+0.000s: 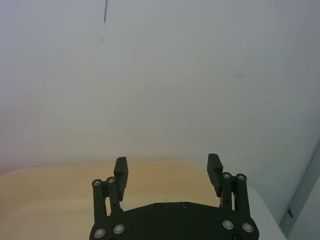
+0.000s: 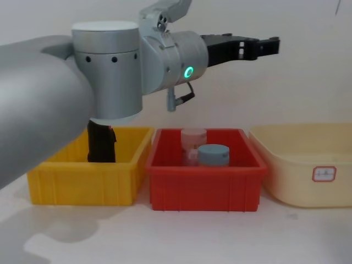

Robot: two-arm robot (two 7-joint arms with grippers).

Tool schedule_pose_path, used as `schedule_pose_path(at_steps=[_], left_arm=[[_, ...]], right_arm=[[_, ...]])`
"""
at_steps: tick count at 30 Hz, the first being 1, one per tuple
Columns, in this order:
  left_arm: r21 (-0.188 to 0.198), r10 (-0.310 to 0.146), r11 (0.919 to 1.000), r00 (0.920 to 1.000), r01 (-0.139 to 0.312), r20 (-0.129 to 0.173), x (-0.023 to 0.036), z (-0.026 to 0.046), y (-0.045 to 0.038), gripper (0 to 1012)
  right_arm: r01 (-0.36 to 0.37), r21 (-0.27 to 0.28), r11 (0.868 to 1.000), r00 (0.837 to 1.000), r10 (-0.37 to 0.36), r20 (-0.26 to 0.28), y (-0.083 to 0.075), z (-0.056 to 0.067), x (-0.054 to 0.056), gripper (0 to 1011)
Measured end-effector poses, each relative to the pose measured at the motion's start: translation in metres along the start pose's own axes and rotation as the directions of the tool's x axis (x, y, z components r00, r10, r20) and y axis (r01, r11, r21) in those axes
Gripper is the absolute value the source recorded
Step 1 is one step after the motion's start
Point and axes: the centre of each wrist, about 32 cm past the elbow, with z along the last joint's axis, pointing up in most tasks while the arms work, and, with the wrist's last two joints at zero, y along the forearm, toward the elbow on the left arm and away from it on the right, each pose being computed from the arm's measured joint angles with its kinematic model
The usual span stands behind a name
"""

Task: Pick up the garbage bag with the one hand and transfer it to the other hand.

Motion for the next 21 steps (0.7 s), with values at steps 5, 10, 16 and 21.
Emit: schedule_pose_path(at_steps=[5, 10, 16, 21], left_arm=[[-0.001, 0.049, 0.9988, 0.9988, -0.049, 0.008, 0.003, -0.0013, 0.0074, 1002], [-0.004, 0.119, 0.9928, 0.9927, -0.119, 0.017, 0.007, -0.0034, 0.0184, 1002], [-0.006, 0.205, 0.9787, 0.9784, -0.205, 0.026, 0.0124, -0.0068, 0.0335, 1002], [-0.007, 0.272, 0.9623, 0.9618, -0.272, 0.03, 0.0171, -0.0096, 0.0466, 1001]], right_arm=[[-0.01, 0.026, 1.0, 1.0, 0.009, 0.025, -0.003, 0.01, -0.002, 999], [-0.039, 0.05, 0.998, 0.998, 0.037, 0.045, -0.005, 0.018, -0.009, 999], [-0.104, 0.066, 0.992, 0.993, 0.1, 0.064, -0.008, 0.026, -0.024, 999], [-0.174, 0.061, 0.983, 0.983, 0.169, 0.072, -0.01, 0.027, -0.039, 999]])
